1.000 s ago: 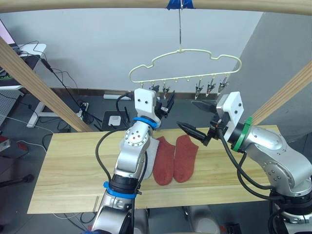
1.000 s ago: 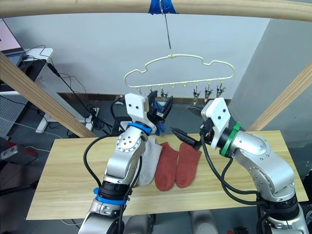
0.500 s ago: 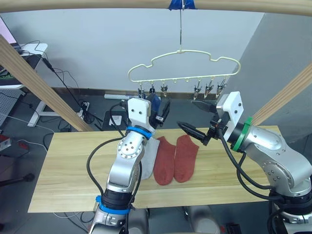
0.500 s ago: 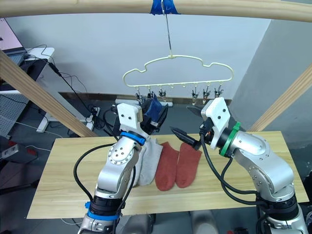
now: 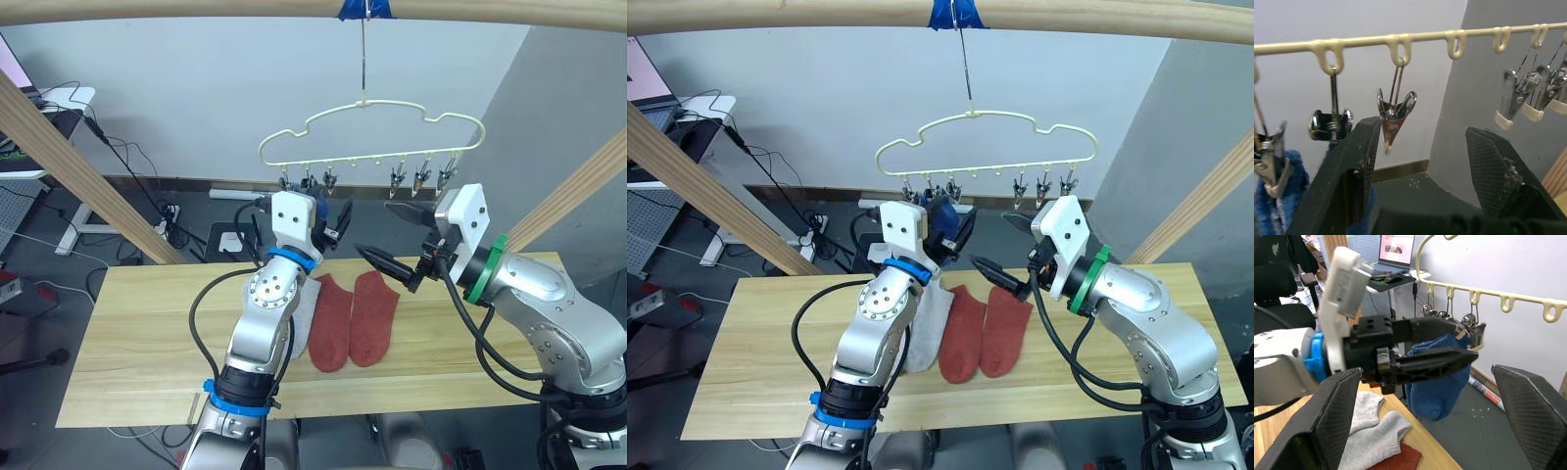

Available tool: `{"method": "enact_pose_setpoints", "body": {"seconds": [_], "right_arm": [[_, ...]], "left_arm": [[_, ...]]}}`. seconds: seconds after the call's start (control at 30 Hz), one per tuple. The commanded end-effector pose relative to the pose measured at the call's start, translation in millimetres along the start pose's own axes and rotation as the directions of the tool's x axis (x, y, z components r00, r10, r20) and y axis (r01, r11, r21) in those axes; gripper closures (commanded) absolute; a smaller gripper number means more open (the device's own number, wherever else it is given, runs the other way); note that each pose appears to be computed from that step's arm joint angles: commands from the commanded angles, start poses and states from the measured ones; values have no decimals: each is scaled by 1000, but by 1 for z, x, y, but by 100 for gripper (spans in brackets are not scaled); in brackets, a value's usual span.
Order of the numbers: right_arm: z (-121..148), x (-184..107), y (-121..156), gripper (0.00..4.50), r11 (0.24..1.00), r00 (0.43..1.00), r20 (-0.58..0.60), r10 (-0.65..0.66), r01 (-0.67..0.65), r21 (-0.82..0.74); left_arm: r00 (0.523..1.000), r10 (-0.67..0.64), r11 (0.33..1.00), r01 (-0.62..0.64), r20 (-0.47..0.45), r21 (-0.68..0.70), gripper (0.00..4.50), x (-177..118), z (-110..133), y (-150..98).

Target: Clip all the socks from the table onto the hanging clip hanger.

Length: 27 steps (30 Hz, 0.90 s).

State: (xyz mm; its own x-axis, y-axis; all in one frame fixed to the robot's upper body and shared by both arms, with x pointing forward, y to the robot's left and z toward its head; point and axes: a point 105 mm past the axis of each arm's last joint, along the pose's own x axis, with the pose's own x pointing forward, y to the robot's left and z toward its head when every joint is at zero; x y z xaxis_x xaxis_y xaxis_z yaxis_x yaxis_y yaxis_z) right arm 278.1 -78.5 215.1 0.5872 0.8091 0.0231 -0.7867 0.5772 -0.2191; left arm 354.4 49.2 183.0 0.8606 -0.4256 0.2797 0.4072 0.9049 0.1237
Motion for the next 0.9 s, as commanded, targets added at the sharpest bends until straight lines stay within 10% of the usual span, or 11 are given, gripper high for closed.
{"method": "enact_pose_setpoints", "body": {"seconds": [0.03,0.9], "right_arm": [[25,-2,7,0,999,995,98,24,-20,-35],[31,-1,4,0,1000,994,111,15,-12,-23]], "left_arm": [[997,20,1000,-21,71,21,148,6,15,3],[987,129,990,-133,92,39,148,19,17,17]]}}
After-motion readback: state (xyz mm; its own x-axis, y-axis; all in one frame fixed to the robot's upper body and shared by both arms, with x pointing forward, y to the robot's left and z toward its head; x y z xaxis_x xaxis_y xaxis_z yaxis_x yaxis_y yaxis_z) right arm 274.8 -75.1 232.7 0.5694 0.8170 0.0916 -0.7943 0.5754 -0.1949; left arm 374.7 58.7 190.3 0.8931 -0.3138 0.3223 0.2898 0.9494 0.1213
